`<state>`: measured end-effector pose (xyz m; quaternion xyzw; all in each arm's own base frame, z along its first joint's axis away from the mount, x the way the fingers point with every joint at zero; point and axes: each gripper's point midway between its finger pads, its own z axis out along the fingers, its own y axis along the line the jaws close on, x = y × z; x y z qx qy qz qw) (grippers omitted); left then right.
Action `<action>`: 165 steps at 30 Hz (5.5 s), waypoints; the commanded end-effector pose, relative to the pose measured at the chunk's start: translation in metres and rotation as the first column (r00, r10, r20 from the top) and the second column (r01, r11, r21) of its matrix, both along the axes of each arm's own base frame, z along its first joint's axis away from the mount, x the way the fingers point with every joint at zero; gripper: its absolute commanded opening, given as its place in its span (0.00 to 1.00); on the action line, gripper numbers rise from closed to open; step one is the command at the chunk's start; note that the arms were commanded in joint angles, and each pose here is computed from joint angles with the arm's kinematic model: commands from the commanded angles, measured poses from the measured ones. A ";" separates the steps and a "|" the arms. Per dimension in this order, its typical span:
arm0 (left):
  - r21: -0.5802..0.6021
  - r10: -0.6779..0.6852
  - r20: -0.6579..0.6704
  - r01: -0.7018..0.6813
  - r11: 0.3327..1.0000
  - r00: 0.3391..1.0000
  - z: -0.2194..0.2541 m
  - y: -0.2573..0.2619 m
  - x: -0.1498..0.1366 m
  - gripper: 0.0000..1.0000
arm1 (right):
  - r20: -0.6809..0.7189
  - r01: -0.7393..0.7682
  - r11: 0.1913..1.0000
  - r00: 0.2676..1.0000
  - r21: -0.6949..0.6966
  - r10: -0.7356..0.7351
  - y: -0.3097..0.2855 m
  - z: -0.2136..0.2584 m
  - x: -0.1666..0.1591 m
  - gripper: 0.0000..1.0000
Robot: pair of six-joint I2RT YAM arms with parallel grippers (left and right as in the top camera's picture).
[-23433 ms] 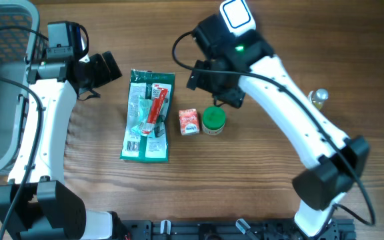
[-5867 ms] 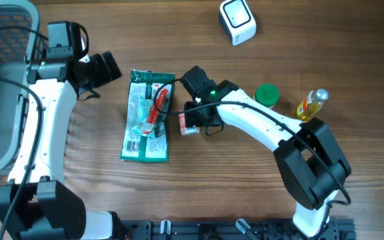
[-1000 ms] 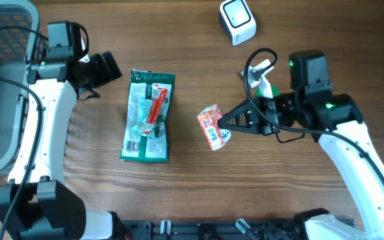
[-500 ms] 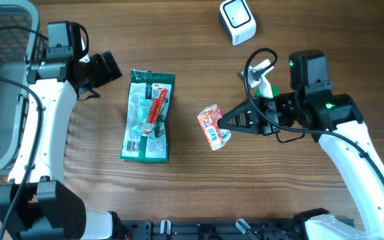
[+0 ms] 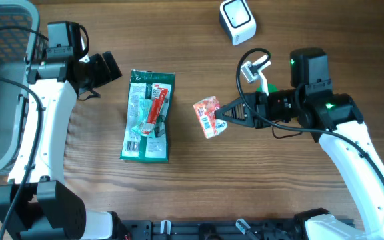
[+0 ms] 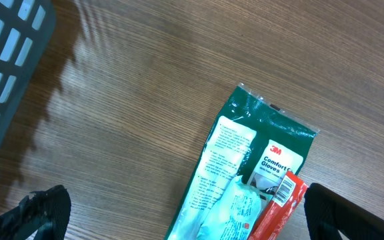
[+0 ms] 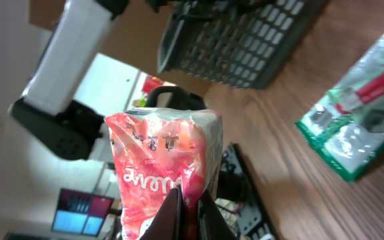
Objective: Scan the item barcode
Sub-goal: 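Lift the tissue pack and rotate it in the right gripper, then raise the tissue pack up to the white scanner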
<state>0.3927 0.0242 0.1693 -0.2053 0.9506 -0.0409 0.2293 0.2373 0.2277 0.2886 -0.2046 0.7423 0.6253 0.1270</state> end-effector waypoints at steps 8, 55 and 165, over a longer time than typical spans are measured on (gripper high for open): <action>-0.005 -0.002 0.022 0.002 1.000 1.000 0.008 0.000 0.002 1.00 | 0.009 0.143 0.974 0.990 -0.175 -0.144 -0.010 -0.030 0.018 0.04; -0.005 -0.002 0.022 0.002 1.000 1.000 0.008 0.000 0.002 1.00 | 0.248 0.408 0.290 0.853 -0.865 -0.460 -0.055 -0.208 0.069 0.04; -0.005 -0.002 0.022 0.002 1.000 1.000 0.008 0.000 0.002 1.00 | 0.870 0.870 0.030 0.491 -0.493 0.053 -0.055 -0.022 0.289 0.04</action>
